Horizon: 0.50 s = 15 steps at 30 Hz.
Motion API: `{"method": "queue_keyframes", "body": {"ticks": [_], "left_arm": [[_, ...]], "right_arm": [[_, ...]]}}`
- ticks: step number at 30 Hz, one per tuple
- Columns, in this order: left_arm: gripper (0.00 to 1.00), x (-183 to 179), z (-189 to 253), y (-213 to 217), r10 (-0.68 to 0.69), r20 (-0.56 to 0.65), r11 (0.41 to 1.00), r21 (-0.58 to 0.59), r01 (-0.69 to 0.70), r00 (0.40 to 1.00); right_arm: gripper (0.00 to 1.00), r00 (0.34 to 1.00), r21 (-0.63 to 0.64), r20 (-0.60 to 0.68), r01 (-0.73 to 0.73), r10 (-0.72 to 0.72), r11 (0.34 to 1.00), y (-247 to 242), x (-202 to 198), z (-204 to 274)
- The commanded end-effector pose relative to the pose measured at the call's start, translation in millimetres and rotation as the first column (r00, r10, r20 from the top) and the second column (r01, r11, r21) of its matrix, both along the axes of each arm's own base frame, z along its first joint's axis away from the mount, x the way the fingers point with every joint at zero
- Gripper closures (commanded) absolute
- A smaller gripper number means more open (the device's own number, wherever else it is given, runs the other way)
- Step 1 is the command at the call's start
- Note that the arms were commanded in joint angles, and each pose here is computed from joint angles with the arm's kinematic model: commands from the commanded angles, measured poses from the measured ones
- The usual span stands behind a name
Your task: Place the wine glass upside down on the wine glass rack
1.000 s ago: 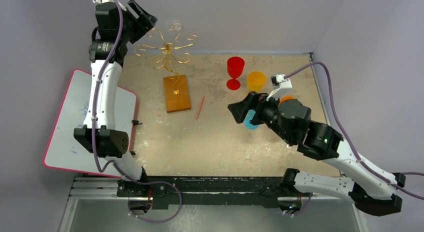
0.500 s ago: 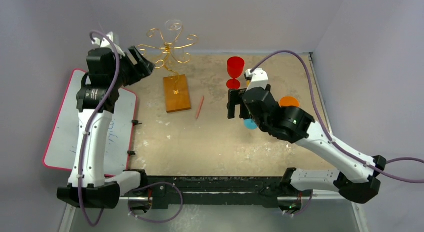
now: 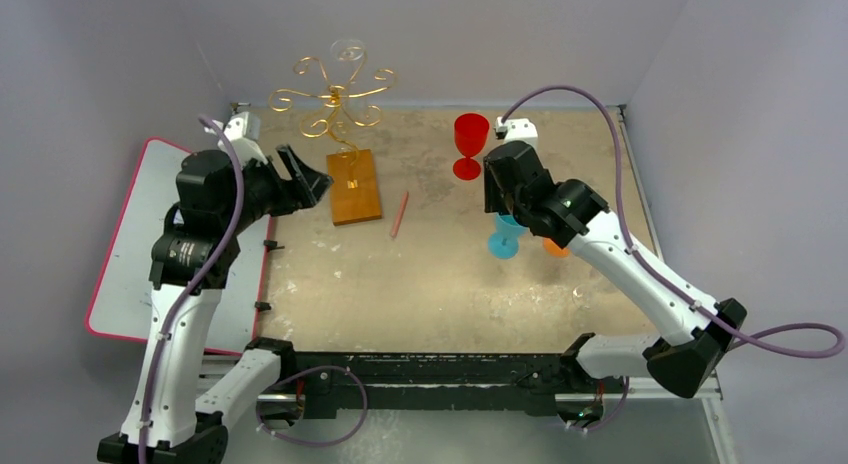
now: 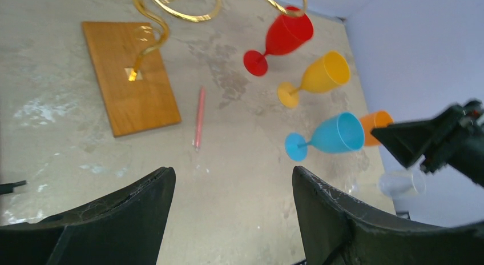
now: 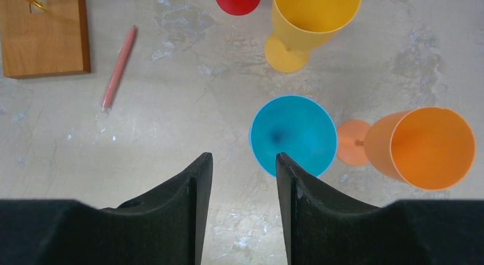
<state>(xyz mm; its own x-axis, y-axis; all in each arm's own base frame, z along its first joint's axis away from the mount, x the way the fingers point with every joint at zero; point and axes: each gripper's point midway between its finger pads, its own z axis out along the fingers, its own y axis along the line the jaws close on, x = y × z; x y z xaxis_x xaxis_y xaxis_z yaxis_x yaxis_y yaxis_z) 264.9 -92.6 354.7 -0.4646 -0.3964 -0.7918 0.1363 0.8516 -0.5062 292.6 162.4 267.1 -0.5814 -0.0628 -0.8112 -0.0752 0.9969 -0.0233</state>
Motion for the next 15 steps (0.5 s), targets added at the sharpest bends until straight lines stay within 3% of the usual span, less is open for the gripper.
{"method": "queue_keyframes", "body": {"ticks": [1,7,15], "left_arm": [[0.26,-8.0,-6.0,-31.3,-0.174,0.054,0.984,-0.013,0.175,0.983],[0.25,-18.9,-12.3,-50.7,-0.279,0.079,0.957,-0.062,0.284,0.957],[0.25,-21.3,-14.2,-56.7,-0.303,0.083,0.946,-0.095,0.311,0.949]], "right_arm": [[0.55,1.000,-0.002,-0.023,-0.017,0.017,1.000,3.5,7.4,-10.8],[0.62,0.997,-0.022,-0.079,0.019,-0.021,1.000,-6.6,18.3,-41.7],[0.66,0.992,-0.032,-0.128,0.006,-0.010,0.999,-6.8,22.0,-64.4]]}}
